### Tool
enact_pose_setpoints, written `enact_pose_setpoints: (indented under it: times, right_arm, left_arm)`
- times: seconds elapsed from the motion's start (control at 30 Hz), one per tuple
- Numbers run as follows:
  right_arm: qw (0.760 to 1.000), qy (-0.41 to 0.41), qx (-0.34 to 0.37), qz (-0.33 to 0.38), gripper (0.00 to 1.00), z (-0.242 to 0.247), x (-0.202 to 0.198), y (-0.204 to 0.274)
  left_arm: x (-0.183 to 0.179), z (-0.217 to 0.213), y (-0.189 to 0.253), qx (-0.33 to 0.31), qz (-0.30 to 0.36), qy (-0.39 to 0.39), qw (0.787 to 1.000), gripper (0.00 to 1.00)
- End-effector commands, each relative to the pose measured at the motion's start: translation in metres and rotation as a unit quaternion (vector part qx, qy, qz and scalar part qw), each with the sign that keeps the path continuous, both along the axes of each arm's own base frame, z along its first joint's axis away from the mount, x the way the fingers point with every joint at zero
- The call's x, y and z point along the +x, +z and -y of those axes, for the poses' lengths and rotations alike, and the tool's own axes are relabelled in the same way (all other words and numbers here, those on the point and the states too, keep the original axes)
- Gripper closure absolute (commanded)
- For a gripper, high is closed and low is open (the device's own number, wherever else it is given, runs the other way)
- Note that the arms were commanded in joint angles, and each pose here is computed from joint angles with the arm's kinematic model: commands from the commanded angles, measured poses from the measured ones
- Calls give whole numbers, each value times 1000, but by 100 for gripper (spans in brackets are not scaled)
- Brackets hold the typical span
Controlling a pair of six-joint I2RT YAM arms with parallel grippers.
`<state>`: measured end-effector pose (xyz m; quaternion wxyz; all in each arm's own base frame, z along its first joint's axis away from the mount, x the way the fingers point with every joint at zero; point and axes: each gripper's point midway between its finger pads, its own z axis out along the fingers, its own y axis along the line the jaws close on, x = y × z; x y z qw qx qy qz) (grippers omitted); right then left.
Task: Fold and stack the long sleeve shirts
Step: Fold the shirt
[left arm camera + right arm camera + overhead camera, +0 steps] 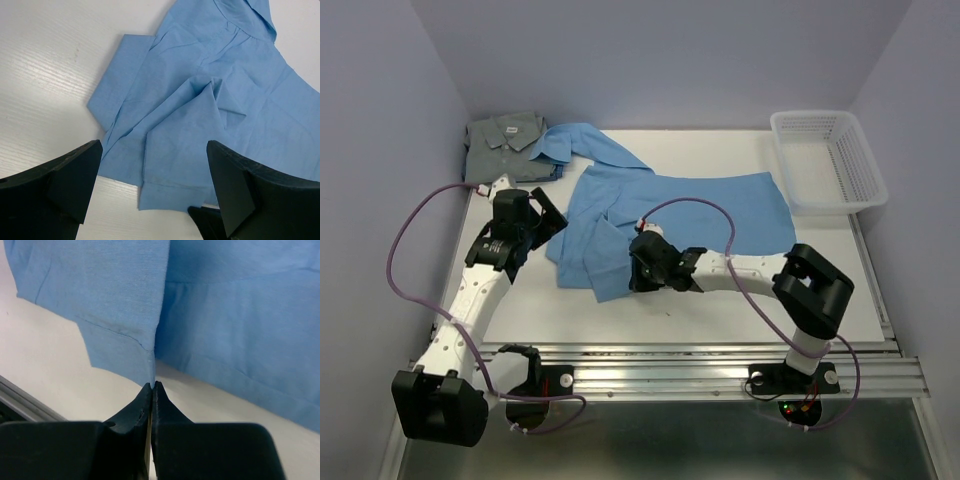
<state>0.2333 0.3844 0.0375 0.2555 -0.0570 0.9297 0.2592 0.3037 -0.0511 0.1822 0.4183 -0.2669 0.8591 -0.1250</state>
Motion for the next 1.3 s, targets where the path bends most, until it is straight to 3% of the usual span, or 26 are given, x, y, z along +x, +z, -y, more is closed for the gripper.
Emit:
enact_pose_setpoints:
  times: [0.0, 0.23, 0.4, 0.53, 0.57, 0.63, 0.67, 0.8, 0.9, 0.97, 1.03, 1.07, 1.1, 1.13, 1.2, 1.23, 1.27]
  right_arm:
    - [989, 38, -143, 8, 99, 74, 5, 41]
    - [963, 124, -226, -79, 99, 153, -13, 48]
    - [938, 64, -336, -61, 99, 215, 13, 64]
    - [892, -18, -451, 0, 99, 265, 44, 81]
    - [869, -33, -493, 22, 99, 279, 54, 87]
    - [853, -43, -518, 45, 99, 285, 64, 95]
    - [838, -39, -540, 65, 99, 290, 72, 103]
    - [816, -61, -550, 166, 99, 286, 109, 133]
    - [772, -107, -568, 263, 99, 292, 133, 178]
    - [762, -77, -574, 290, 99, 289, 139, 187]
    - [765, -104, -527, 356, 99, 278, 149, 213]
    - [749, -68, -546, 370, 99, 279, 148, 207]
    - [740, -118, -505, 428, 99, 277, 152, 239]
    - [736, -93, -489, 459, 99, 268, 154, 242]
    - [688, -15, -527, 499, 97, 265, 149, 234]
    - [641, 8, -529, 556, 96, 260, 147, 248]
    - [617, 7, -522, 589, 95, 253, 148, 267]
  left_arm:
    - [9, 1, -9, -4, -6, -2, 1000, 1]
    - [18, 13, -25, -23, -25, -20, 999, 1]
    - [24, 27, -41, -55, -39, -36, 997, 1]
    - [27, 38, -56, -75, -56, -55, 994, 1]
    - [26, 39, -62, -74, -67, -58, 993, 1]
    - [26, 39, -67, -72, -76, -58, 993, 1]
    - [27, 40, -70, -71, -81, -64, 992, 1]
    - [27, 43, -77, -71, -95, -74, 990, 1]
    - [26, 45, -83, -73, -105, -80, 989, 1]
    - [24, 50, -85, -83, -110, -95, 986, 1]
    - [22, 55, -87, -92, -114, -106, 983, 1]
    - [20, 57, -89, -96, -117, -112, 982, 1]
    - [18, 58, -92, -98, -122, -112, 981, 1]
    - [17, 58, -93, -99, -122, -113, 981, 1]
    - [16, 58, -98, -100, -128, -113, 980, 1]
    - [15, 59, -101, -102, -134, -116, 979, 1]
    - [15, 60, -101, -102, -135, -117, 979, 1]
